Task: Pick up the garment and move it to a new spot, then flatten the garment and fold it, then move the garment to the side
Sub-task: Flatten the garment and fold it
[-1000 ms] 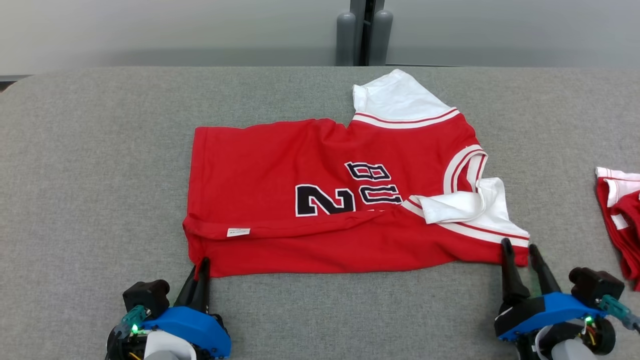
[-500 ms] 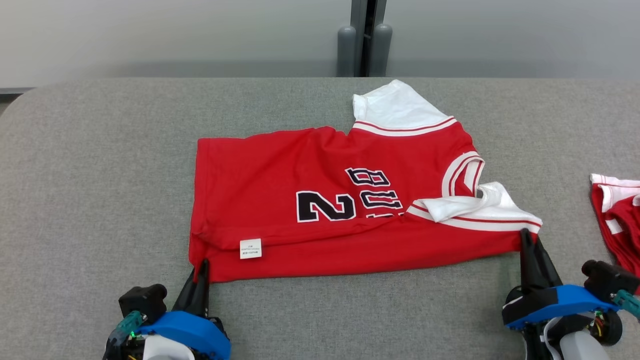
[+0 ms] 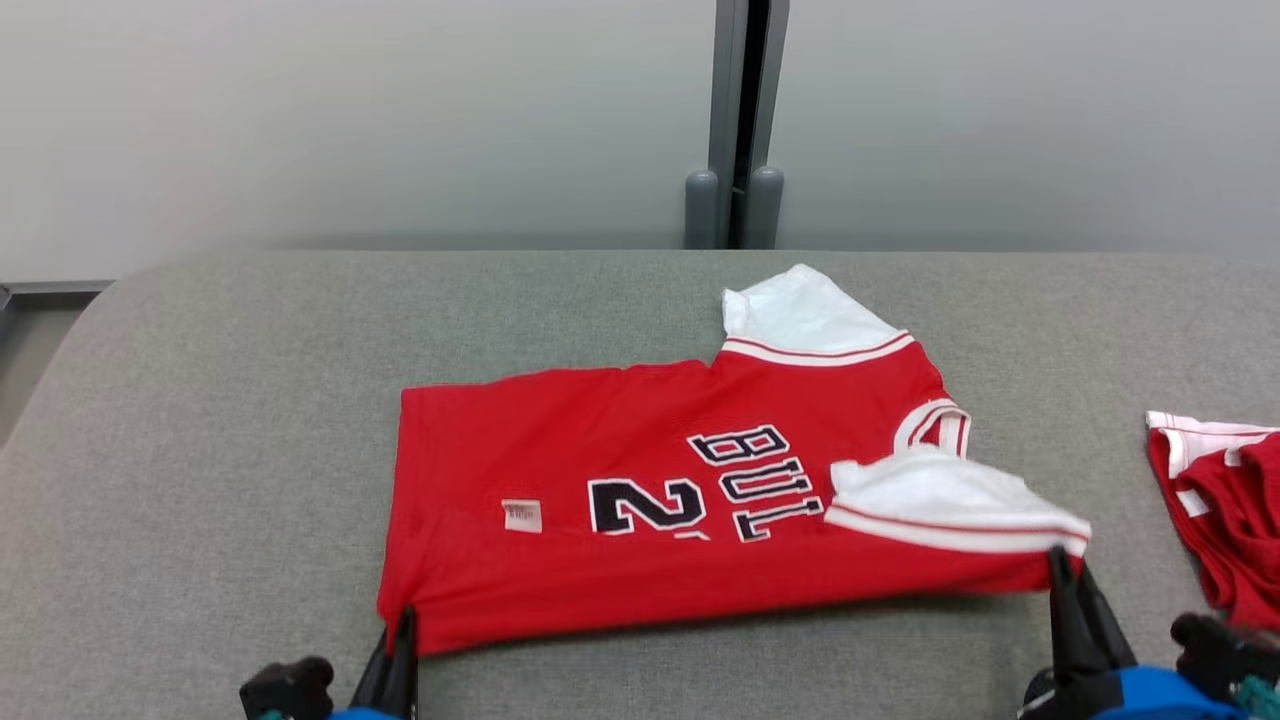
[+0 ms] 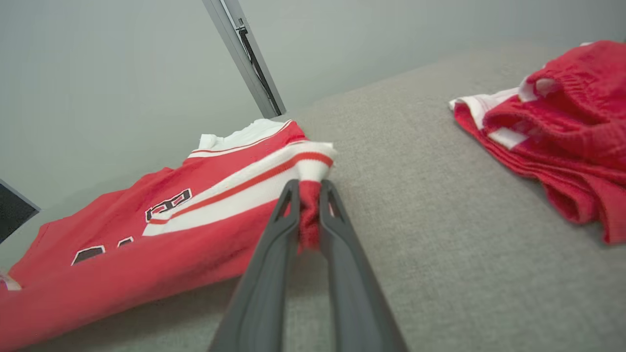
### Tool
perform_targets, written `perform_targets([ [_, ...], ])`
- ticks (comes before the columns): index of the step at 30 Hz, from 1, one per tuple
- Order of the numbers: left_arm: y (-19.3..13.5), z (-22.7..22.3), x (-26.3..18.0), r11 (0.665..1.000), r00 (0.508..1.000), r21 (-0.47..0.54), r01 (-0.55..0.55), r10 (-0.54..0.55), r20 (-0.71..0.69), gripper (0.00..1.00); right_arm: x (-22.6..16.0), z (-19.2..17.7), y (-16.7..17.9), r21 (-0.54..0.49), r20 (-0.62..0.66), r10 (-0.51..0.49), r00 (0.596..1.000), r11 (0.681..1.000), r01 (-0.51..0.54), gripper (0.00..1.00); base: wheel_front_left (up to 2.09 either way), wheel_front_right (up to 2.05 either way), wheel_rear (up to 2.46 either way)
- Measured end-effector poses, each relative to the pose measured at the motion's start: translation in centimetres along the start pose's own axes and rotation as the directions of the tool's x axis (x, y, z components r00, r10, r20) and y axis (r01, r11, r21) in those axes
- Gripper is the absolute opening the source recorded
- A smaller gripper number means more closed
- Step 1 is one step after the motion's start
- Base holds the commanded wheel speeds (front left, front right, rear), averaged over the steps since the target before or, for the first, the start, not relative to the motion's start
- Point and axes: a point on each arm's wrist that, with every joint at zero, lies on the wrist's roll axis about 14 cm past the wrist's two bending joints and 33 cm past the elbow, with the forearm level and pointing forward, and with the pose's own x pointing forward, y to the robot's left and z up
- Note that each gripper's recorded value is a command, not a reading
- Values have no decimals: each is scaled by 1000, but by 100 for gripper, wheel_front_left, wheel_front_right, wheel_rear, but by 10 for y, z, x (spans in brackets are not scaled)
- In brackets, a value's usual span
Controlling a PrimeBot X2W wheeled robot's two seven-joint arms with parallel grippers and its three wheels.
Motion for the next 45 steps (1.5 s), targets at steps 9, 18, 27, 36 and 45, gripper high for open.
perform_targets([
  [9,13,-55,-36,998,988,-9,-58,56,-142,100,-44,-56,-27,-61,-178,-69,982,996,59,100,0,0,0],
  [18,24,-6,-2,996,997,57,-69,71,-20,100,-1,-30,-7,-143,-109,-1,994,990,-15,100,0,0,0],
  [27,31,44,69,987,999,155,-46,48,-11,100,50,-19,30,-201,-88,100,991,973,-117,100,0,0,0],
  [36,24,37,114,988,989,152,8,15,-145,100,84,-22,36,-244,-111,128,985,958,-152,100,0,0,0],
  [45,23,13,125,989,972,146,31,4,-235,100,116,-15,47,-296,-116,173,978,934,-200,100,0,0,0],
])
